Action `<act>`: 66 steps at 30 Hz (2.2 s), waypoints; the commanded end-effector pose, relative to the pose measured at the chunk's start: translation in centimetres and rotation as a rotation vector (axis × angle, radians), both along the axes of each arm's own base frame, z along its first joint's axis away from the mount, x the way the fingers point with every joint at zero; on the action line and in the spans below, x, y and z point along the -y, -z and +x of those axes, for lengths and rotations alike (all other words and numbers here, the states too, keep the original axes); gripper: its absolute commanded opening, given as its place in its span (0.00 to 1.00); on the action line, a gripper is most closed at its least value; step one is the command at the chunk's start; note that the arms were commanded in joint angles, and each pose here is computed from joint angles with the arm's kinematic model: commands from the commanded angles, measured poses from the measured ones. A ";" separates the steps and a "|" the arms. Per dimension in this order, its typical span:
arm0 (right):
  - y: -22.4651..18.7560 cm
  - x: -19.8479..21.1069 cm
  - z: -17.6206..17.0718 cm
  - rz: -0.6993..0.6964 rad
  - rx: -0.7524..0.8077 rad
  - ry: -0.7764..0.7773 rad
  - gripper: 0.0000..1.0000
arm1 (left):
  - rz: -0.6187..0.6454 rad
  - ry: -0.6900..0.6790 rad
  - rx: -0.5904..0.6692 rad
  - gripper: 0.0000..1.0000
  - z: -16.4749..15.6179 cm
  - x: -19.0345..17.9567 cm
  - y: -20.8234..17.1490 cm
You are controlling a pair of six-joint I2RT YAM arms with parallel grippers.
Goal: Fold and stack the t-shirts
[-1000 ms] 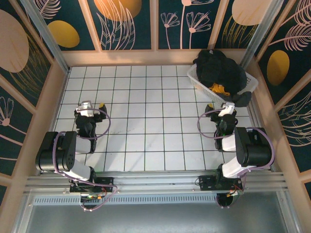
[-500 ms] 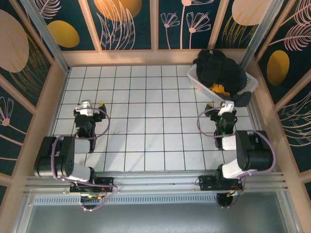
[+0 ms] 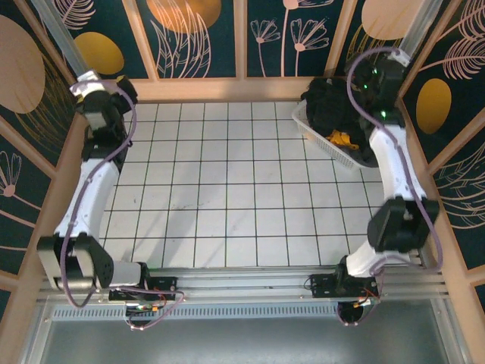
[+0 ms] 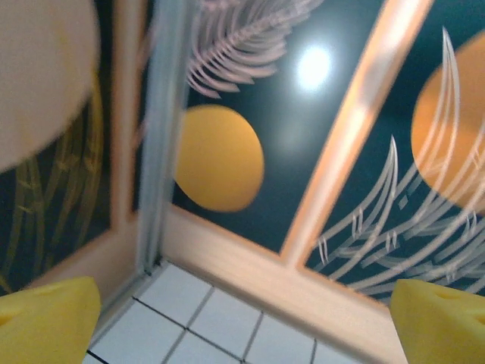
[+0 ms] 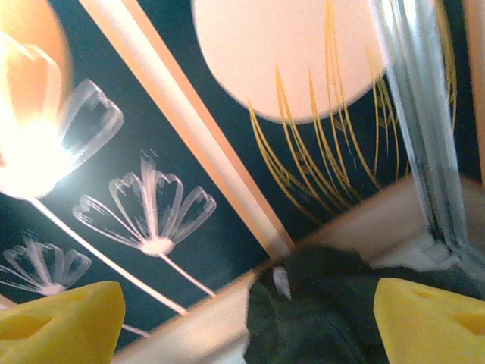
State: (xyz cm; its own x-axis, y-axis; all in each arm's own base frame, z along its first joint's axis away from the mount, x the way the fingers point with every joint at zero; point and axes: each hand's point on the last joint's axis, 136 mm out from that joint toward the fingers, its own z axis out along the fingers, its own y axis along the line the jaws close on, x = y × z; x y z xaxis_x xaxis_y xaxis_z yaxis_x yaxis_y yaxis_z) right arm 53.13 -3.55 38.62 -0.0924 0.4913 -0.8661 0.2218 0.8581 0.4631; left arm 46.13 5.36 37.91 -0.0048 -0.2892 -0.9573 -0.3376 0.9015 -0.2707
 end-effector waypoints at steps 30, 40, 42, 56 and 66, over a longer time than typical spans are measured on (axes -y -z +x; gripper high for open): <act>-5.7 1.5 4.5 0.044 0.065 -0.031 0.00 | -0.480 0.444 -0.322 0.62 0.8 17.9 8.6; -20.7 -6.8 -5.2 -0.052 0.408 -0.191 0.00 | -0.445 0.373 -0.314 0.61 0.5 16.5 8.1; -21.6 -9.8 -6.9 -0.074 0.427 -0.238 0.00 | -0.434 0.350 -0.310 0.62 0.2 15.9 7.9; 9.0 -43.1 -16.7 -0.251 -0.183 -1.019 0.46 | -0.339 0.073 -0.354 0.77 -3.6 10.2 7.2; 16.5 -42.2 -19.1 -0.143 -0.368 -1.155 0.66 | -0.398 0.116 -0.600 0.78 -6.2 11.8 14.1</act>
